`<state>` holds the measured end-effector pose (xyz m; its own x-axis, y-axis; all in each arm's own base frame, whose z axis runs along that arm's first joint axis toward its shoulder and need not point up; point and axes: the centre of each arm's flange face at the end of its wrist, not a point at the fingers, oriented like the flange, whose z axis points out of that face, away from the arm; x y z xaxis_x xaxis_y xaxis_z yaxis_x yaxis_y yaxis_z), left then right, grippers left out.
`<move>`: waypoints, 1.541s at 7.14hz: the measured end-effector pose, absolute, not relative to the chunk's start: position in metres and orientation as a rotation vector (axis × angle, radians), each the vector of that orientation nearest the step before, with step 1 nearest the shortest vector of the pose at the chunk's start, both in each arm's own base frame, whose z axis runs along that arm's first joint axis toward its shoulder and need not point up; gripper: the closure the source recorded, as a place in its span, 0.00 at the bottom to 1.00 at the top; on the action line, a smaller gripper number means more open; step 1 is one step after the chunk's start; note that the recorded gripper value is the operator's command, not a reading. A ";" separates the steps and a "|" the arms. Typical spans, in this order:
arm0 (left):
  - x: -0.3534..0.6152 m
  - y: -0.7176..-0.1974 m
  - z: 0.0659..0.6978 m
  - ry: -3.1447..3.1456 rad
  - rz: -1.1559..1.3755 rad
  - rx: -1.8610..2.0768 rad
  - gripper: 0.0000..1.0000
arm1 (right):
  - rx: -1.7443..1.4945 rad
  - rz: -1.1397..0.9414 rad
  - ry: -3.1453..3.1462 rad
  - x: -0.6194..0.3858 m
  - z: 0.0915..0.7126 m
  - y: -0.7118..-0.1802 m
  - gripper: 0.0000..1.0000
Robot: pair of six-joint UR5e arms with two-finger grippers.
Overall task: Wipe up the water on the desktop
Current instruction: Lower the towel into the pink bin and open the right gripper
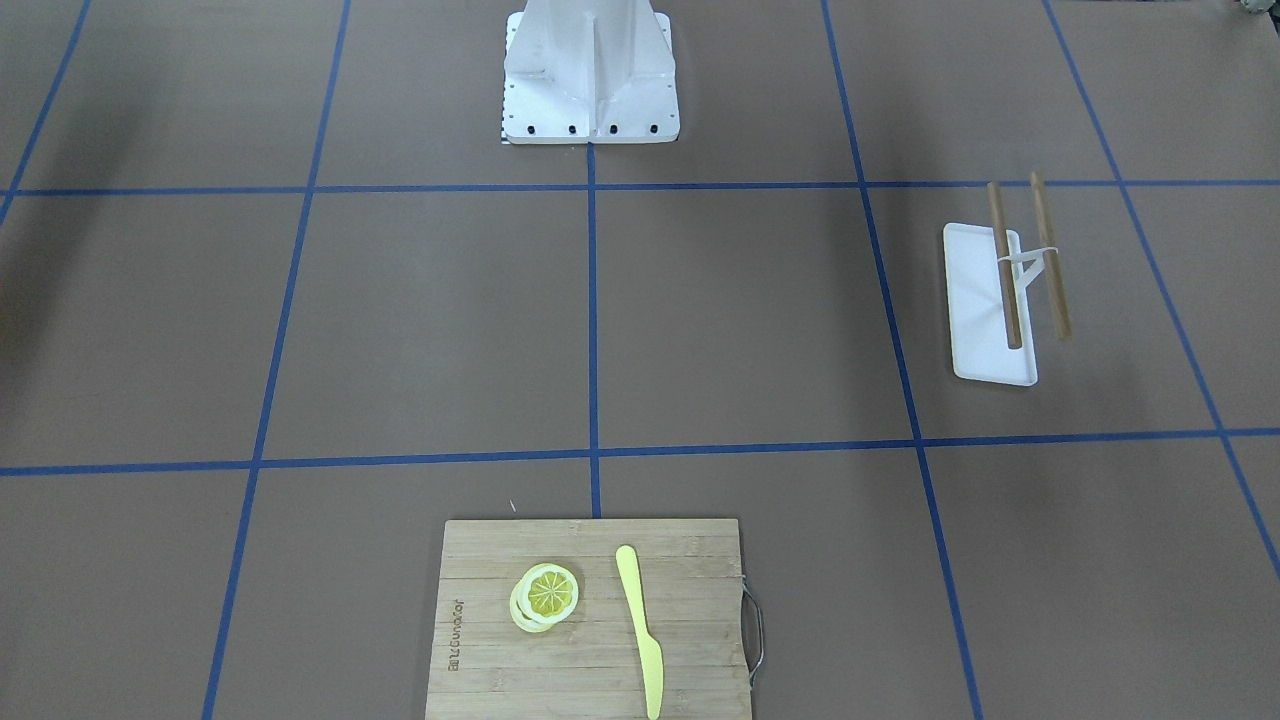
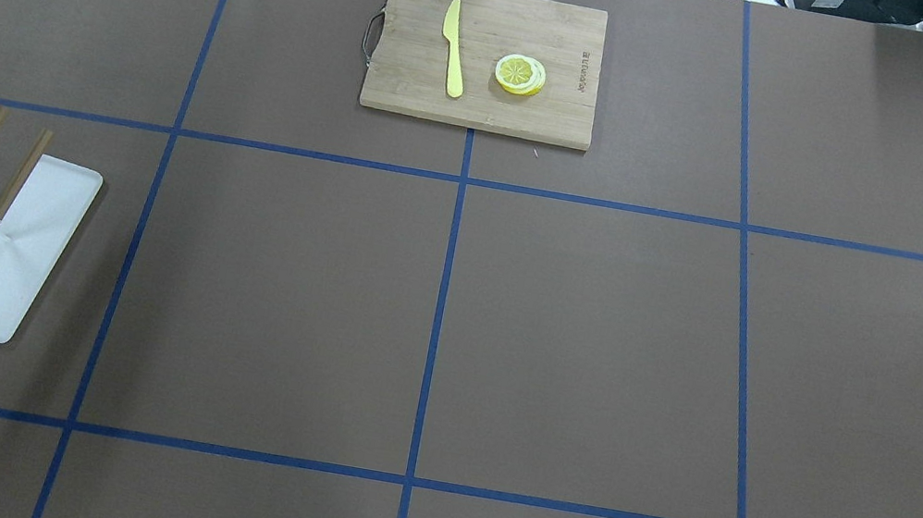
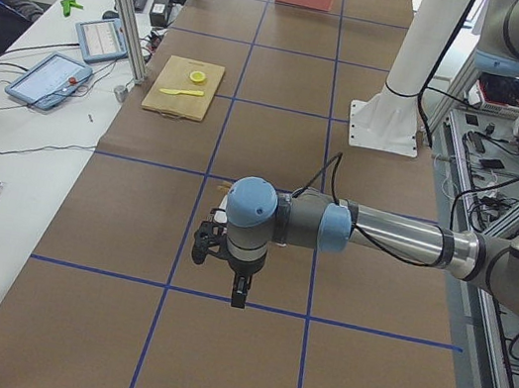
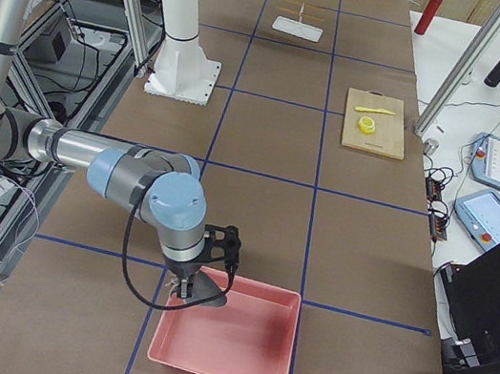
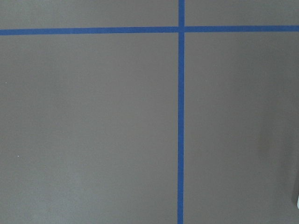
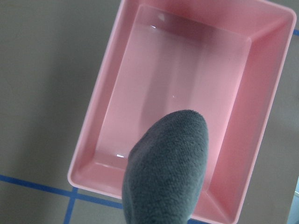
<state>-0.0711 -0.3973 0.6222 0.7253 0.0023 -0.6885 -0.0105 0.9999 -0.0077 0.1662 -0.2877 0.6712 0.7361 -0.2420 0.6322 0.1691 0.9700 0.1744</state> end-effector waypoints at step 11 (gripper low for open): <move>-0.071 -0.397 0.623 0.759 0.007 -0.012 0.01 | 0.151 -0.285 -0.679 0.166 0.688 -0.348 1.00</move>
